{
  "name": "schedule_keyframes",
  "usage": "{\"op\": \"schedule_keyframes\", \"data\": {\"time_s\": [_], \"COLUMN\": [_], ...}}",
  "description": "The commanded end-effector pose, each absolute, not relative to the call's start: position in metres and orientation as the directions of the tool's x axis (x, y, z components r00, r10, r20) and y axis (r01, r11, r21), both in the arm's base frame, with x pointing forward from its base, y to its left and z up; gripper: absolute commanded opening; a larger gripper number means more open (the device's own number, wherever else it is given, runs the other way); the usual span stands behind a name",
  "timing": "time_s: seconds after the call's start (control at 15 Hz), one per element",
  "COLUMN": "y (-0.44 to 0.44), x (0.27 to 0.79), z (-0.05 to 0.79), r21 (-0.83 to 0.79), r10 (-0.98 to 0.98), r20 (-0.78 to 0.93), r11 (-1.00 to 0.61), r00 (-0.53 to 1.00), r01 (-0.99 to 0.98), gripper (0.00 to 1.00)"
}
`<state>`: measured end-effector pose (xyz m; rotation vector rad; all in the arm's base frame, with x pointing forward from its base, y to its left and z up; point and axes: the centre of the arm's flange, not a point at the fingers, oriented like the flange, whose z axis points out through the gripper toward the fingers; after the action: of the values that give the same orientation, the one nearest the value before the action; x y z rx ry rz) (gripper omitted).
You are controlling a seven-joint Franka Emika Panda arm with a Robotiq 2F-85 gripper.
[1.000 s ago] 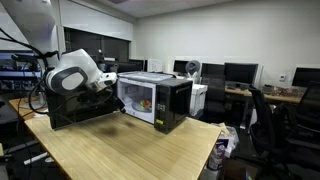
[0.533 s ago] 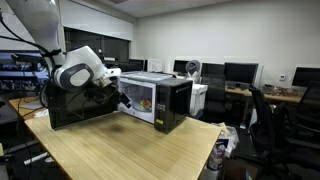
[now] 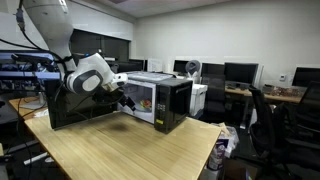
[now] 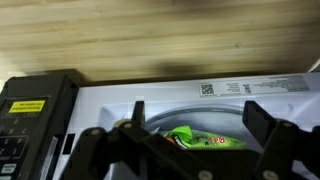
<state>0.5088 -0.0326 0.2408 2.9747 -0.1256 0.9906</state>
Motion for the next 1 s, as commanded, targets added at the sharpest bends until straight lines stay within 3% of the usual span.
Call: {"op": "schedule_keyframes", "data": {"time_s": [0.0,0.93], "y": [-0.037,-0.033], "x": [0.518,0.569], "z": [0.176,0.172], "r21": [-0.032,-0.055], "r10": [-0.083,-0.086], "r20": [0.617,0.675], "r11": [-0.996,-0.996], "r00": [0.783,0.733], "r01": [-0.080,-0.067], "gripper": [1.00,1.00]}}
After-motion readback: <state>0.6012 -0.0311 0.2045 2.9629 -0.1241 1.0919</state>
